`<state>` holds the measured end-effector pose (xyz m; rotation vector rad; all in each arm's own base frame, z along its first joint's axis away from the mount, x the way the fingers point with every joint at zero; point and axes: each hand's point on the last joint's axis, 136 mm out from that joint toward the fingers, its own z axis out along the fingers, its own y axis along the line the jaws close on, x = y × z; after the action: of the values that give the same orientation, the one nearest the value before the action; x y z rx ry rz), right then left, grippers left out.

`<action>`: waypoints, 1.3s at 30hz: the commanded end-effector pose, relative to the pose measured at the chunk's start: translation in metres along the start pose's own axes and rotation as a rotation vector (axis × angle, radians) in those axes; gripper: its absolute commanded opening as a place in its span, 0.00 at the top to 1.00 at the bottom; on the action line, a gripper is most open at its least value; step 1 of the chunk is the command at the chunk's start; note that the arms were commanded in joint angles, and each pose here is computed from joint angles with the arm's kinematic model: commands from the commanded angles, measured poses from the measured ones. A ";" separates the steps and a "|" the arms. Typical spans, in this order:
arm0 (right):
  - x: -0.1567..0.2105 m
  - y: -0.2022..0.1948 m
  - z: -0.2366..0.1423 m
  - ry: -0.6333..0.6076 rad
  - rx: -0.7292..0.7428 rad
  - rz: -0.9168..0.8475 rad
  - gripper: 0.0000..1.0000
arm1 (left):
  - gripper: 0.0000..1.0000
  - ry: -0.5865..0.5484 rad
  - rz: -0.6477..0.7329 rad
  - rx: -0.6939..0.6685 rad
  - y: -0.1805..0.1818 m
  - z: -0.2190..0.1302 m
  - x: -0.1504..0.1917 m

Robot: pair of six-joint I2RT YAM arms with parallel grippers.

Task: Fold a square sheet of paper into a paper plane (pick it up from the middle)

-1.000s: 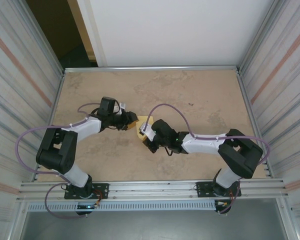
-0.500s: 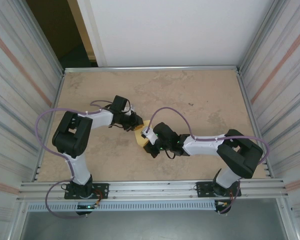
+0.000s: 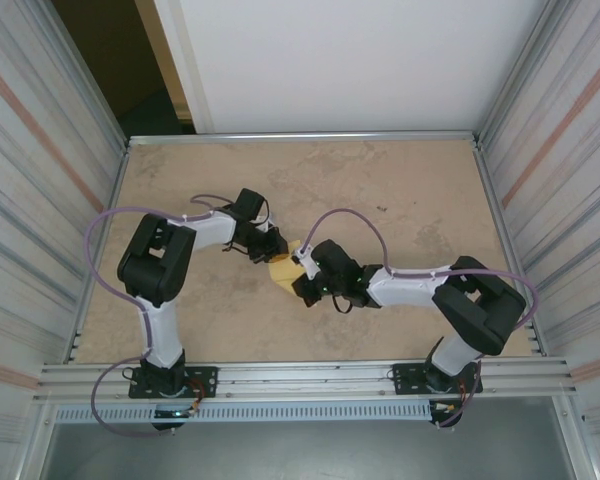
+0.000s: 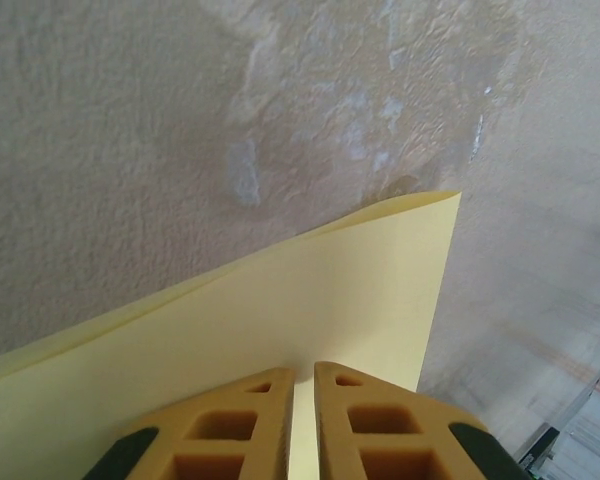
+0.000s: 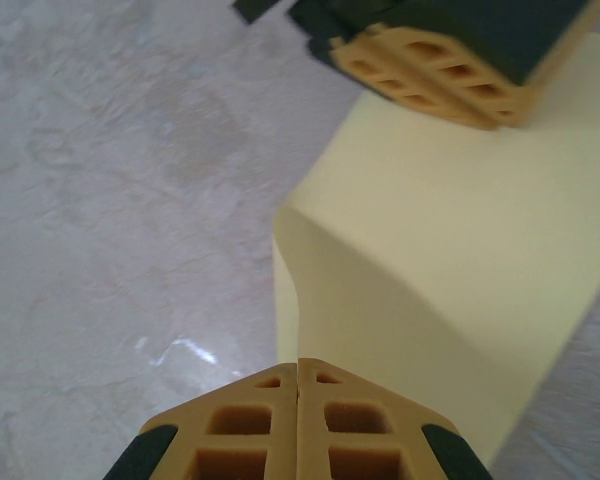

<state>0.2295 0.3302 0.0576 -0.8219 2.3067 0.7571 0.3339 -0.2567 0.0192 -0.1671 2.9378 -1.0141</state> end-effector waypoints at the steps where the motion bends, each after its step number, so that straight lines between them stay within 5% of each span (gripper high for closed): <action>1: 0.003 -0.015 0.002 0.013 0.057 0.085 1.00 | 0.85 0.060 -0.008 -0.099 0.026 0.012 0.014; 25: 0.009 -0.041 0.012 0.087 0.162 0.152 1.00 | 0.79 0.027 0.128 0.027 -0.026 -0.005 -0.004; 39: 0.006 -0.044 0.016 0.093 0.158 0.151 1.00 | 0.84 0.084 0.103 -0.059 -0.002 0.015 0.001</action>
<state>0.2565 0.3083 0.0280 -0.6483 2.4820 0.5970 0.3405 -0.2709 0.0211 0.0005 2.9600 -1.0088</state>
